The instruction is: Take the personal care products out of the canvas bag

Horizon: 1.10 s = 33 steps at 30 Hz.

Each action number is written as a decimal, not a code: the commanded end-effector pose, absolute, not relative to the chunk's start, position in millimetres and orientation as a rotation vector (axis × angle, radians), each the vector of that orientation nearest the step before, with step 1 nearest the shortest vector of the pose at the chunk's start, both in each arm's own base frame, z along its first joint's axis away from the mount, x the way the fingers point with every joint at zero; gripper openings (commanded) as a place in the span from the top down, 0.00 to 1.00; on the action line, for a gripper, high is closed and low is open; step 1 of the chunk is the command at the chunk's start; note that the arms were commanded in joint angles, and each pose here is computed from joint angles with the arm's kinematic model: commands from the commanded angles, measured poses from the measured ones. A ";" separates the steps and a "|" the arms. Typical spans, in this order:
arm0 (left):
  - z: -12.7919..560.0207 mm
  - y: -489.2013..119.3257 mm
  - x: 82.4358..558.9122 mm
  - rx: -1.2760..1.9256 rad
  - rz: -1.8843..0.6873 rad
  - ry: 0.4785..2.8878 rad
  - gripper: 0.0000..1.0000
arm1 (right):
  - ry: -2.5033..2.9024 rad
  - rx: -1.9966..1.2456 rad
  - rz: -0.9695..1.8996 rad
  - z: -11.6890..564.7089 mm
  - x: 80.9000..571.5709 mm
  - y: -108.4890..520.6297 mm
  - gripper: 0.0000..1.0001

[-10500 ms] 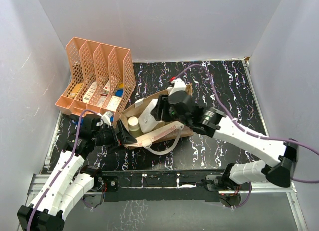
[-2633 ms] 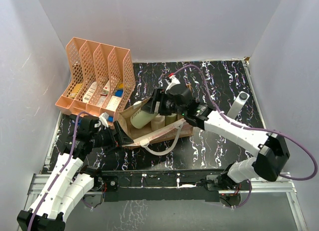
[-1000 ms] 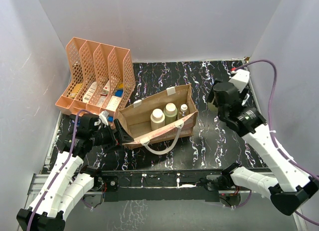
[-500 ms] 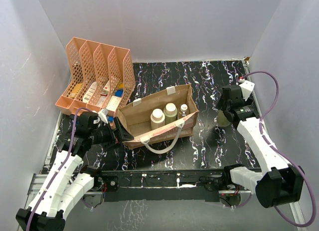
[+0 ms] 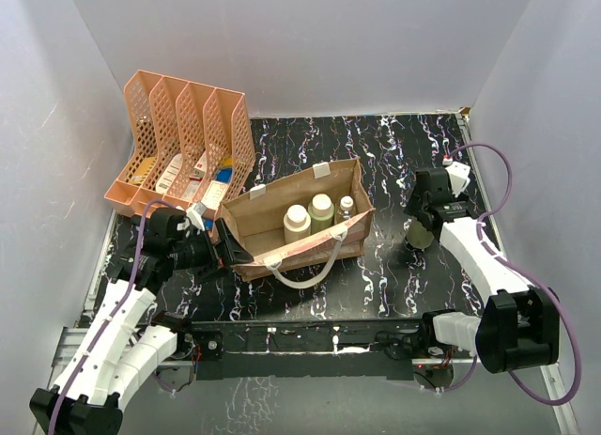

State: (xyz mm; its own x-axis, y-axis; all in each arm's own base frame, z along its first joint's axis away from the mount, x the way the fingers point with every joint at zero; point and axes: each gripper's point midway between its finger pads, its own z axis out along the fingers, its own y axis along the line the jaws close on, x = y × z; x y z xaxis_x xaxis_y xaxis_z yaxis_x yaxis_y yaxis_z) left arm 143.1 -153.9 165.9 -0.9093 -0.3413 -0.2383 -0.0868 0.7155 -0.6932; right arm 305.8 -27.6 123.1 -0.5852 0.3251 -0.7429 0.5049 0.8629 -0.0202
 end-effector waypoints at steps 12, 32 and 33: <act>179.1 -161.3 141.5 -0.290 -1.084 2.564 0.03 | 2.068 0.585 -0.278 152.1 325.2 -35.5 0.36; 153.9 -166.3 119.9 -0.293 -1.173 2.629 0.03 | 1.984 0.002 0.386 278.0 321.2 76.8 0.01; 152.1 -166.6 118.6 -0.294 -1.178 2.633 0.03 | 1.975 -0.022 0.417 286.0 319.2 82.7 0.02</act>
